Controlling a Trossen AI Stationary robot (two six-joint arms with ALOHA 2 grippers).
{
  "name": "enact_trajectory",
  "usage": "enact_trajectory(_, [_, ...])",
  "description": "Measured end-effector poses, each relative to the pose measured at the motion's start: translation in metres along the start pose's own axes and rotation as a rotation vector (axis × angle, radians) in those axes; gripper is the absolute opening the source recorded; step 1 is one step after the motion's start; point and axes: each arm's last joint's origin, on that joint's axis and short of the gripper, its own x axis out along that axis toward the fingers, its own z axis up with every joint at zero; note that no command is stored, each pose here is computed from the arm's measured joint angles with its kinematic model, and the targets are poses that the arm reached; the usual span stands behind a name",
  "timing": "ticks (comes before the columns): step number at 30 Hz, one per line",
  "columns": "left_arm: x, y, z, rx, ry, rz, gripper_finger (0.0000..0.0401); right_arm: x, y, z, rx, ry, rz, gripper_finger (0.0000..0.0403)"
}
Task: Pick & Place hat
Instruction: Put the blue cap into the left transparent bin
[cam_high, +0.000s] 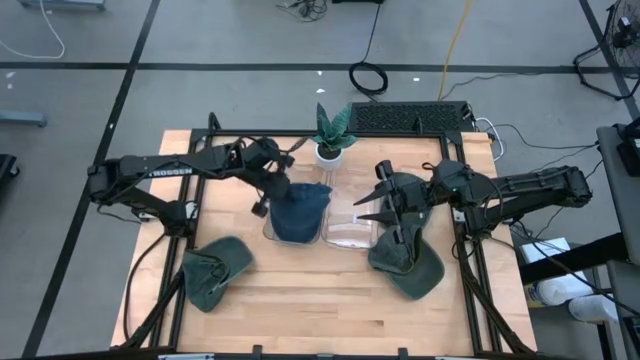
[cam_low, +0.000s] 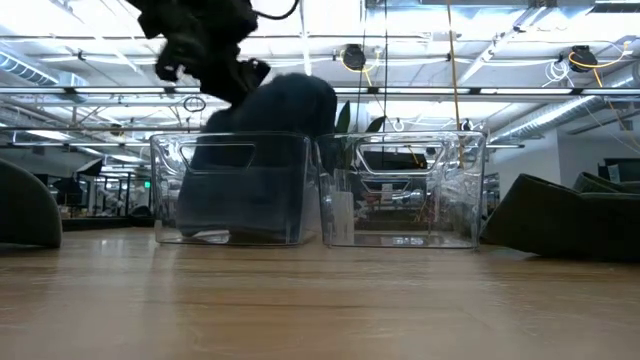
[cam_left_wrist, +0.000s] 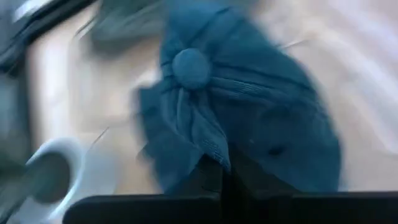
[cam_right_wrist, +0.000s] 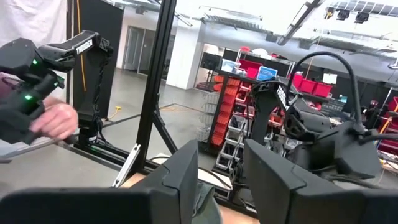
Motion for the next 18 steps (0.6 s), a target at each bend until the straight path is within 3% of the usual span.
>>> enact_trajectory(4, [-0.002, 0.007, -0.006, -0.128, 0.132, 0.166, 0.0030, 0.000, 0.000, 0.000, 0.000, 0.001, 0.000, 0.0116])
enact_trajectory(9, [-0.009, 0.007, -0.004, -0.255, 0.132, 0.227, 0.0106, 0.000, 0.000, 0.000, 0.000, 0.001, 0.000, 0.0115])
enact_trajectory(14, [-0.021, 0.003, 0.002, -0.301, 0.090, 0.250, 0.0205, 0.000, 0.000, 0.000, 0.001, 0.001, 0.000, 0.0114])
enact_trajectory(18, [-0.039, -0.004, 0.011, -0.272, 0.039, 0.293, 0.0282, 0.000, 0.000, 0.000, 0.001, 0.002, 0.001, 0.0114])
